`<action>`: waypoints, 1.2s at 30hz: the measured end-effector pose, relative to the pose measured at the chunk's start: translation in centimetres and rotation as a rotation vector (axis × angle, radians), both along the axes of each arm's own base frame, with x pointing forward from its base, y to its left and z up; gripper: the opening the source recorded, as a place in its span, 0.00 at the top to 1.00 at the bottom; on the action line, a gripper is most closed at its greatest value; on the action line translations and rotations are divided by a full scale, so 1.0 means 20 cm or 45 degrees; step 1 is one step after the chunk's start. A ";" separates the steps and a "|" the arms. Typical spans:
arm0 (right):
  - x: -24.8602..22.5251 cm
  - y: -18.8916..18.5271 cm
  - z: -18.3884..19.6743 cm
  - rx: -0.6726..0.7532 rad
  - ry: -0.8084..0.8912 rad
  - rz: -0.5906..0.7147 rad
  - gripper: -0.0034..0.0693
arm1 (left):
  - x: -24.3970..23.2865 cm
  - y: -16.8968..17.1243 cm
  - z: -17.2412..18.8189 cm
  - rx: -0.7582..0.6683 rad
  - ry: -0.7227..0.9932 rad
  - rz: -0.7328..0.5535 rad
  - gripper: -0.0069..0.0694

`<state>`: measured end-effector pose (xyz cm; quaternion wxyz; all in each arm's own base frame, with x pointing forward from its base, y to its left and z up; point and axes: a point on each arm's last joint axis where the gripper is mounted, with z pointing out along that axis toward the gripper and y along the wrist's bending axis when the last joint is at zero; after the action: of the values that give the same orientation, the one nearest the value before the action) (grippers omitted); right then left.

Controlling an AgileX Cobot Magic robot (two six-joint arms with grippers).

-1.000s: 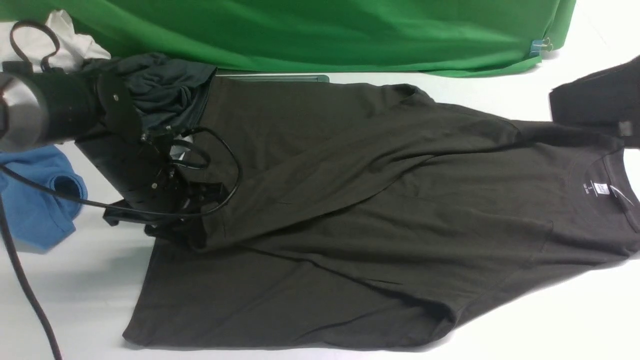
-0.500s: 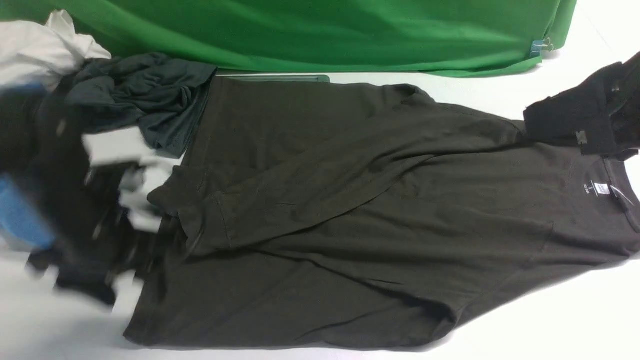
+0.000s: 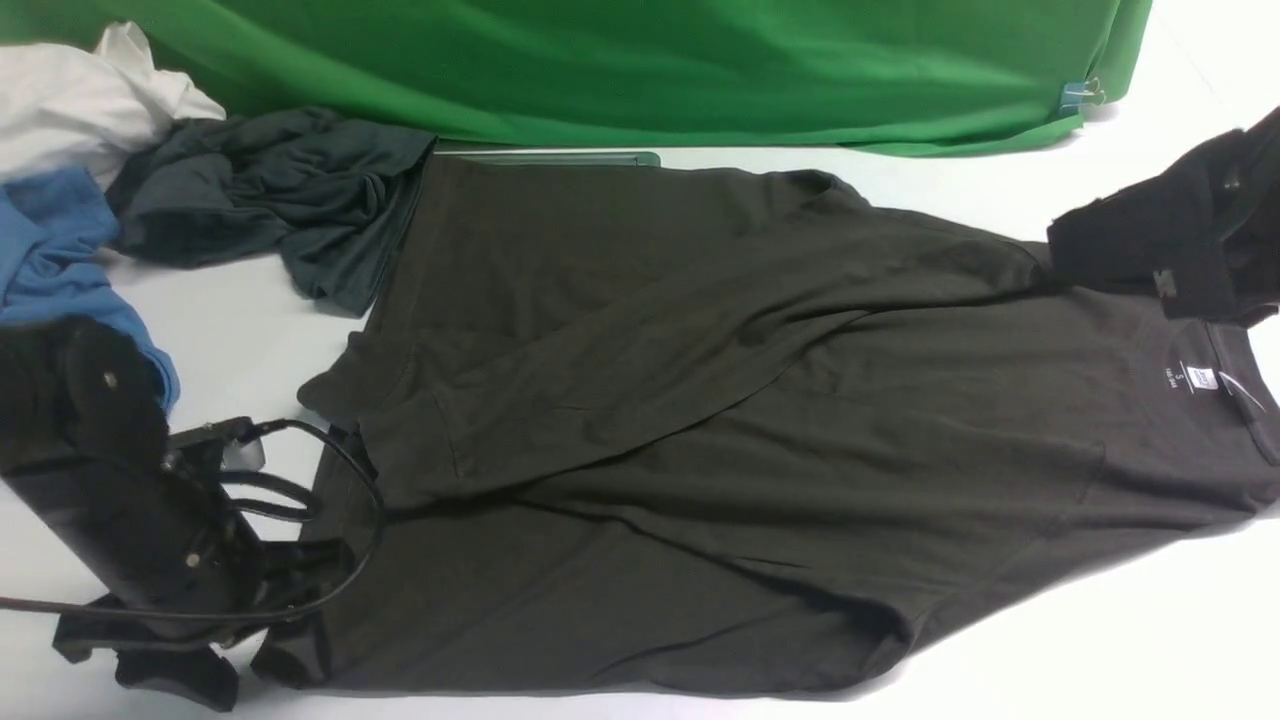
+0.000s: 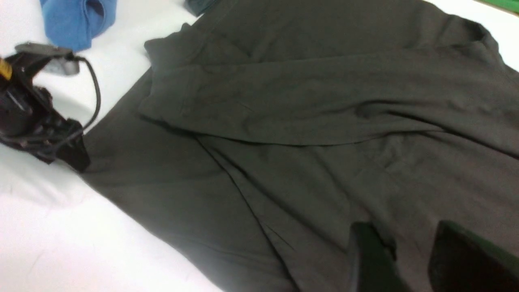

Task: Fold a long-sleeved shirt on a white desktop.
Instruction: 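Grasp the near edge of the shirt at its hem and shoulder corners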

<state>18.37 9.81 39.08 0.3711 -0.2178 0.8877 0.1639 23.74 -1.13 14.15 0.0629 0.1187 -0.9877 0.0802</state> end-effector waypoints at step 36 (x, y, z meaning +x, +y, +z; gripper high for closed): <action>0.13 -0.09 -0.97 -1.038 0.249 0.731 0.35 | -0.22 0.11 0.50 -0.029 -0.640 0.075 0.86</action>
<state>21.03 8.04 19.68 0.1110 -0.5637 0.8145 -0.0808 19.42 0.98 24.06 -0.1856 0.1231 -0.9674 0.1202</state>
